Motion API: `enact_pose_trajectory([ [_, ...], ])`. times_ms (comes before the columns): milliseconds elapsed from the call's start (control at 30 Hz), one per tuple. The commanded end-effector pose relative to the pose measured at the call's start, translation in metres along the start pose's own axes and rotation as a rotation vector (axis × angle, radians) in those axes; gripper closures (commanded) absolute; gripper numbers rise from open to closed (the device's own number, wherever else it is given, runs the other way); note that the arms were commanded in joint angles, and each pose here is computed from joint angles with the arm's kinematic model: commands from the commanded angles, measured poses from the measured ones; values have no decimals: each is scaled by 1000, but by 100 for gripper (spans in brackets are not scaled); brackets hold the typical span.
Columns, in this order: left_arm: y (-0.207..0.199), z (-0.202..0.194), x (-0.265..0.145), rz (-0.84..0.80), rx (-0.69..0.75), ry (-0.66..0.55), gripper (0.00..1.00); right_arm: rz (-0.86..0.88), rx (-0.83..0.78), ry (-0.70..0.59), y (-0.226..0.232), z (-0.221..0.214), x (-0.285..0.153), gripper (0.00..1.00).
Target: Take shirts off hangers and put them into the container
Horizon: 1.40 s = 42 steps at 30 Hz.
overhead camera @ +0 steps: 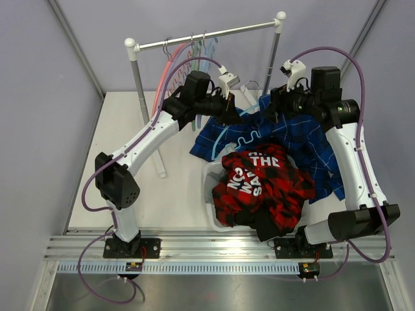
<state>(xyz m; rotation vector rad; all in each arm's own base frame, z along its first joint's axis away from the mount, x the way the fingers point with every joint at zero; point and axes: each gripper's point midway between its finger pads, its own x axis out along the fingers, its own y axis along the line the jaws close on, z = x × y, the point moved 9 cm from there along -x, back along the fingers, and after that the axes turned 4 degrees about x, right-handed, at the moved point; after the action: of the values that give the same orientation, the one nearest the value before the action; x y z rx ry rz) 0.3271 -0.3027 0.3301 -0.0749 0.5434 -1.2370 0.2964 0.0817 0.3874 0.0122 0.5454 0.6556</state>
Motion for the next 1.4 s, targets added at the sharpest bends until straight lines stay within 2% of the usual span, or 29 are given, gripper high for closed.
enact_pose_trajectory([
  [0,-25,36,-26,-19,71,-145,100,-169,-17,-105,-7,16,-13,26],
  [200,-25,34,-28,-10,80,-140,100,-224,-34,-144,-9,21,-20,26],
  [300,-25,34,-27,-18,82,-142,100,-141,2,-131,-4,21,-12,27],
  [400,-27,35,-30,-23,86,-147,100,-35,48,-117,1,21,-1,33],
  [433,-29,35,-31,-23,89,-149,100,-12,67,-105,0,21,6,41],
  [533,-29,34,-33,-17,104,-148,100,23,93,-71,-1,20,14,54],
  [600,-30,33,-36,-9,121,-144,100,22,95,-60,-2,19,15,70],
  [633,-29,32,-36,-1,125,-143,100,17,84,-69,-2,21,13,79],
  [667,-30,31,-38,4,131,-142,100,11,71,-83,-1,23,10,100],
  [767,-28,27,-41,35,152,-130,100,-67,7,-173,0,35,-8,100],
  [833,-24,21,-40,60,160,-116,100,-186,-52,-266,-4,44,-28,100],
  [967,-24,13,-44,80,169,-100,100,-360,-104,-354,-19,52,-56,100],
  [1167,-33,11,-61,112,204,-109,100,-569,-45,-366,-83,46,-89,100],
  [1367,-48,14,-92,182,280,-123,100,-558,-85,-267,-110,23,-87,100],
])
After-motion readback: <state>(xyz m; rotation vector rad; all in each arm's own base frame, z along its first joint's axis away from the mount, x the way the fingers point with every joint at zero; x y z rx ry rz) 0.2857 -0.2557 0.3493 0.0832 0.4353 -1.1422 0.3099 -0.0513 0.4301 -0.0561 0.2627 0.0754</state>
